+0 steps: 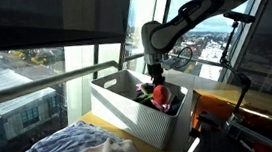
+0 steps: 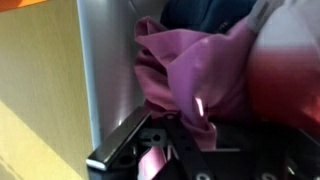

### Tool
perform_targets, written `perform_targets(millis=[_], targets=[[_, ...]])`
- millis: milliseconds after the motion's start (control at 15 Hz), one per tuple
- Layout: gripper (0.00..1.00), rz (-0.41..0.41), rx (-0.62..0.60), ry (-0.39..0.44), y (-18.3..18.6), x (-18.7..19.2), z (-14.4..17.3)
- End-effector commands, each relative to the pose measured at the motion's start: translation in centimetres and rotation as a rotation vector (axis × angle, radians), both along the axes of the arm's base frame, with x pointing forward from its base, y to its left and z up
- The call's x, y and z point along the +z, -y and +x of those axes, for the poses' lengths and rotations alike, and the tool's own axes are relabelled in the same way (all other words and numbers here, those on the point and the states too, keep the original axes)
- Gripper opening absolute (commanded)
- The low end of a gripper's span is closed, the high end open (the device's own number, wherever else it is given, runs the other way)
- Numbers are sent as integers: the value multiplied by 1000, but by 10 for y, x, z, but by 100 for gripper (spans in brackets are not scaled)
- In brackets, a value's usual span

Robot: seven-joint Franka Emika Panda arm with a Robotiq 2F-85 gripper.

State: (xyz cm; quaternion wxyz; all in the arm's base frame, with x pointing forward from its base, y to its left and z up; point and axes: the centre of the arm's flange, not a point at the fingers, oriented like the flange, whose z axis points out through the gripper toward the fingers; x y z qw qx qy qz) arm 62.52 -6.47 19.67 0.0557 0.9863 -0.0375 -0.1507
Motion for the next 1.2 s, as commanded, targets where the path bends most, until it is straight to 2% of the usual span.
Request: perform_targets(millis=[0,267,733,1000,1133], targets=[[0,-3,60,67,-19,86,-16],[0,-10,135,169,-62,170,-21],[0,20,325,346,-193,312,-50],[0,46,425,444,-259,398,-82],[0,59,472,475,-285,426,-102]])
